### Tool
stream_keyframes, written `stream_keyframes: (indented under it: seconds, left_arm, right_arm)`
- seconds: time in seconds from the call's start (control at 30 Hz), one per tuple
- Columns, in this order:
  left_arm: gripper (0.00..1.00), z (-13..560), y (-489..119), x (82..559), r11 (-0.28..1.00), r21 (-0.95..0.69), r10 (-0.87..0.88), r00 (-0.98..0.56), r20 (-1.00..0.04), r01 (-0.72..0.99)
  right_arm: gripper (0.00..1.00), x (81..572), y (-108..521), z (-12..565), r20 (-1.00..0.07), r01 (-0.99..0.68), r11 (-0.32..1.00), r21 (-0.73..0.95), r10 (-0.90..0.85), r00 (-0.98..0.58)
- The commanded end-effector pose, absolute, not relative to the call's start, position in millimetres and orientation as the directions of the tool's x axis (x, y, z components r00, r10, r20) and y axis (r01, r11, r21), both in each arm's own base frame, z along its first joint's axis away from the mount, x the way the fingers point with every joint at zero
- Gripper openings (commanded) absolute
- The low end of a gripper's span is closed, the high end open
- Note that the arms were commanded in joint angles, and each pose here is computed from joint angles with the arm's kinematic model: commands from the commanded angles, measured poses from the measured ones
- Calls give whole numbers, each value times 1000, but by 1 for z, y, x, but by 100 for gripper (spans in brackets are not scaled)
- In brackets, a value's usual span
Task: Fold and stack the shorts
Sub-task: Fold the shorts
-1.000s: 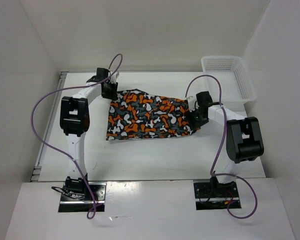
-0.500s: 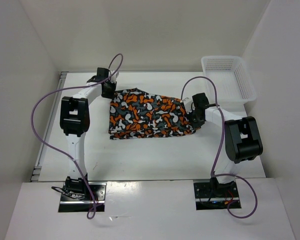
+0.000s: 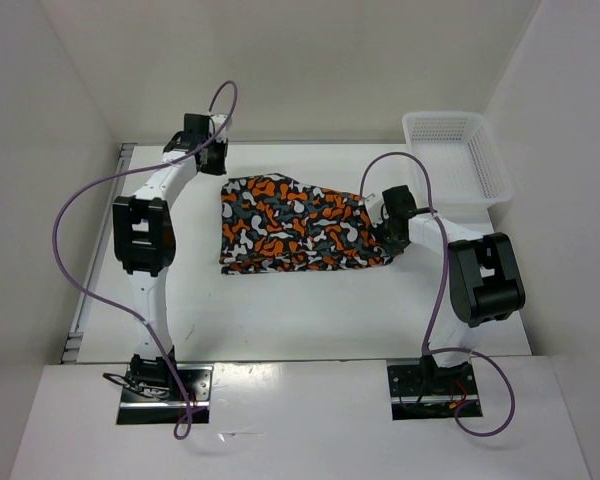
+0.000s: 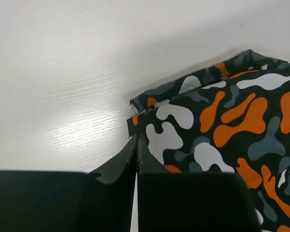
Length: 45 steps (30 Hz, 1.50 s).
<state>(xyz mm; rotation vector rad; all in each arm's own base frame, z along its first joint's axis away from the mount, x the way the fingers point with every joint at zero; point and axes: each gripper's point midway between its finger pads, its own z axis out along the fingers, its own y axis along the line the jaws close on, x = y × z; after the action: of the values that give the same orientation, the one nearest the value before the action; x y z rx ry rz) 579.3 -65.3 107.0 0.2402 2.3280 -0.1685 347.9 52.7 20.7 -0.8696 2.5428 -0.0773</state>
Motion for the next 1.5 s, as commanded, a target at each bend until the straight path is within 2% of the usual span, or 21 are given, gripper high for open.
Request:
stream_keyframes:
  seconds: [0.0, 0.03, 0.1, 0.2, 0.23, 0.27, 0.3, 0.33, 0.43, 0.5, 0.53, 0.6, 0.67, 0.77, 0.8, 0.9, 1.2, 1.47]
  left_arm:
    - [4, 107, -65, 589, 975, -32, 126, -666, -736, 220]
    - [4, 107, -63, 595, 977, -22, 125, -661, -740, 210]
    - [1, 89, -56, 598, 984, 3, 127, -683, -719, 180]
    - [3, 81, -52, 591, 986, 15, 129, -700, -702, 167]
    - [7, 88, -51, 589, 986, 16, 128, -694, -709, 166]
    - [15, 92, -51, 587, 986, 16, 128, -692, -711, 166]
    - [33, 108, -53, 583, 985, 11, 127, -681, -721, 173]
    - [38, 115, -59, 576, 982, 4, 134, -684, -717, 188]
    - [44, 147, -88, 542, 966, -18, 167, -679, -714, 257]
    - [44, 160, -118, 507, 944, -43, 209, -691, -692, 328]
    - [44, 137, -123, 477, 935, -66, 234, -748, -621, 348]
    - [44, 133, -147, 437, 905, -105, 281, -764, -580, 413]
    - [44, 97, -152, 389, 888, -152, 324, -824, -465, 435]
    - [44, 74, -161, 345, 864, -176, 378, -839, -391, 471]
    - [44, 55, -164, 321, 854, -195, 407, -852, -329, 483]
    - [44, 31, -163, 311, 853, -146, 439, -840, -319, 501]
    - [44, -11, -141, 310, 870, 45, 484, -832, -272, 492]
    - [44, -11, -144, 309, 867, 26, 484, -831, -275, 497]
  right_arm:
    - [24, 359, 54, 28, -416, -567, 789, -237, -610, -675]
    - [24, 359, 54, 28, -416, -567, 789, -237, -610, -675]
    - [32, 362, 54, 30, -423, -565, 790, -241, -609, -671]
    - [57, 363, 53, 34, -430, -548, 798, -249, -599, -676]
    - [62, 364, 51, 39, -437, -532, 806, -259, -589, -680]
    - [71, 365, 52, 43, -450, -522, 812, -260, -580, -679]
    - [73, 365, 54, 50, -460, -511, 824, -244, -563, -687]
    - [79, 364, 59, 57, -478, -516, 828, -219, -552, -683]
    - [86, 354, 70, 72, -502, -515, 844, -149, -514, -696]
    - [87, 351, 75, 79, -525, -503, 856, -117, -483, -700]
    - [87, 350, 75, 87, -538, -501, 857, -122, -481, -692]
    - [87, 341, 73, 80, -524, -496, 861, -112, -475, -707]
    - [87, 336, 72, 82, -530, -489, 865, -109, -467, -708]
    - [87, 335, 74, 72, -542, -456, 886, -87, -426, -725]
    - [85, 339, 71, 74, -548, -432, 896, -104, -414, -727]
    - [78, 351, 63, 71, -571, -360, 923, -139, -371, -732]
    - [78, 352, 51, 46, -539, -296, 938, -180, -346, -768]
    - [78, 337, 61, 16, -474, -363, 925, -115, -372, -798]
